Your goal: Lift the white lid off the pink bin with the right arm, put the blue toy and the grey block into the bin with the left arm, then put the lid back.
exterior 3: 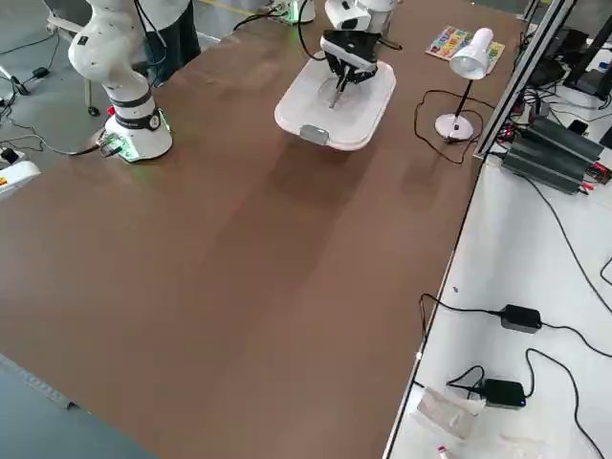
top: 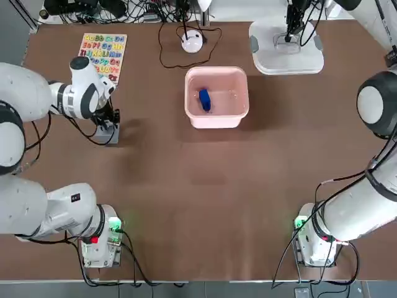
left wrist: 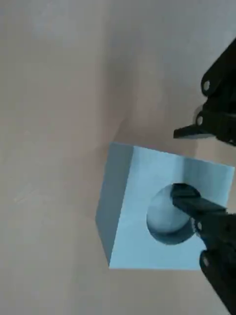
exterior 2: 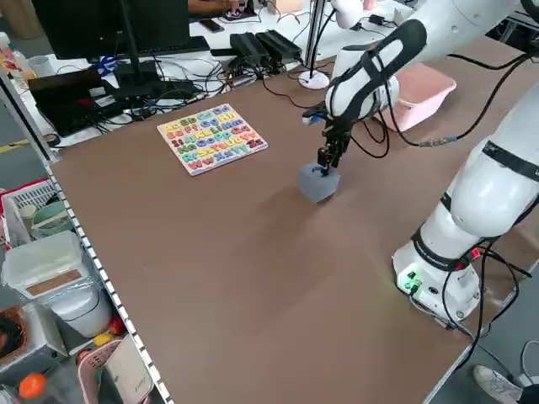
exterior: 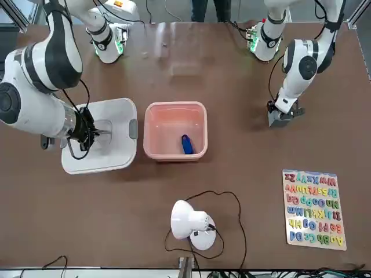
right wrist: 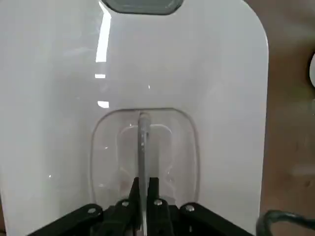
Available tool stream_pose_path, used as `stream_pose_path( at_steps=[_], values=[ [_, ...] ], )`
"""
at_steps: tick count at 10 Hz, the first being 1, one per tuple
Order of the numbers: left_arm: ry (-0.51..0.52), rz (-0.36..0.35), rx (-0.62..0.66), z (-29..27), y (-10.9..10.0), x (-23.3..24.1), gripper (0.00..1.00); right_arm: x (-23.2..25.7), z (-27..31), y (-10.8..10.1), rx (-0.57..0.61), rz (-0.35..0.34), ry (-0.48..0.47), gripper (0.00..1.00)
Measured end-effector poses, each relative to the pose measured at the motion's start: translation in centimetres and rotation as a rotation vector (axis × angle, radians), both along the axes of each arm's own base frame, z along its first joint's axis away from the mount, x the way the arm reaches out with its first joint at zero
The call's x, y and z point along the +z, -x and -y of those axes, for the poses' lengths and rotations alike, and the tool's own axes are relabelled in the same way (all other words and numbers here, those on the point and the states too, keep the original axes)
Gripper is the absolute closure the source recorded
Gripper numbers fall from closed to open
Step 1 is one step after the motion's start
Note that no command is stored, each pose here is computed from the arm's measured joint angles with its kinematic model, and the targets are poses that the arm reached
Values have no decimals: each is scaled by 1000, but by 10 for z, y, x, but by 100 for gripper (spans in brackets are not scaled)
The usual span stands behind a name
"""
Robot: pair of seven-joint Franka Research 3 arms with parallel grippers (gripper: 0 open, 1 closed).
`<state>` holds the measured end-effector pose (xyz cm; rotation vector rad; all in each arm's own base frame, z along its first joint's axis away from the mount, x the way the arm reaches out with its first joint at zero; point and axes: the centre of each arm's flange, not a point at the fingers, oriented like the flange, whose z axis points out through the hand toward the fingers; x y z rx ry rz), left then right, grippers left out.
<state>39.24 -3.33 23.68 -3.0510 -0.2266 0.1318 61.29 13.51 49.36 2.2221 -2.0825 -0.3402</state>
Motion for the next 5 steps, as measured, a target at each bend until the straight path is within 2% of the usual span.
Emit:
stream_pose_path(
  at_steps=[2,3,4,5],
  values=[
    [-4,1,-3,-2,-1,0,64,0,0,0,0,0,0,93],
    [-4,3,2,-4,-2,0,70,0,0,0,0,0,0,93],
    [-4,8,5,-6,-4,2,74,0,0,0,0,0,1,93],
    [-5,10,8,-7,-8,6,74,0,0,0,0,0,1,93]
  ],
)
